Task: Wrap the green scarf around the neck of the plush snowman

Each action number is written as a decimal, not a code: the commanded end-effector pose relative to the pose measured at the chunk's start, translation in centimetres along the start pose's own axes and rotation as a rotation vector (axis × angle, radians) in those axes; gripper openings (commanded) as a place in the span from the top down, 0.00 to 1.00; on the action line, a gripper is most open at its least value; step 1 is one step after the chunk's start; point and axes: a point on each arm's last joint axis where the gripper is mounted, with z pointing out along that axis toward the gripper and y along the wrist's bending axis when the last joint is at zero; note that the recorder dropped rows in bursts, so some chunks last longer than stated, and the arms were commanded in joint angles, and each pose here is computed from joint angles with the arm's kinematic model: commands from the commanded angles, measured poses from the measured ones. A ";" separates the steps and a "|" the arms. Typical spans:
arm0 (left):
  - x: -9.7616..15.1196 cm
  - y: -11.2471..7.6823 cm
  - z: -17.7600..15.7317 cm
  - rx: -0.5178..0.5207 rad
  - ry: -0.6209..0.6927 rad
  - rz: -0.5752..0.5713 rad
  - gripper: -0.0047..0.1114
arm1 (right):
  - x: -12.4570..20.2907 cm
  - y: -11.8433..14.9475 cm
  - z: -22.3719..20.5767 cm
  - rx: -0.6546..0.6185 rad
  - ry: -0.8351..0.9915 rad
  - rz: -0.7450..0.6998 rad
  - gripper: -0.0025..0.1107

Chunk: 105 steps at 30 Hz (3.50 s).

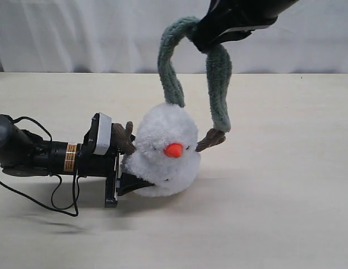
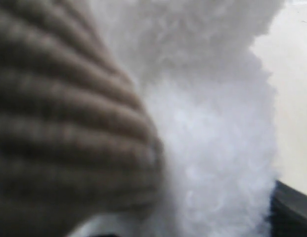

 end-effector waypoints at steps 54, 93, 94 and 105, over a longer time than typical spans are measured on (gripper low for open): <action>-0.1 0.1 0.2 -0.005 -0.005 -0.007 0.96 | -0.2 2.3 9.5 0.143 0.119 -0.264 0.94; -0.1 0.3 0.2 -0.030 -0.010 -0.017 0.96 | 1.8 -0.5 16.2 0.302 0.398 -0.152 0.94; -0.1 0.3 0.2 -0.030 -0.010 -0.017 0.96 | 1.6 -0.5 16.0 0.307 0.393 -0.130 0.94; -0.1 0.3 0.2 -0.035 -0.011 -0.018 0.96 | 2.5 -0.4 17.5 0.183 0.431 -0.054 0.94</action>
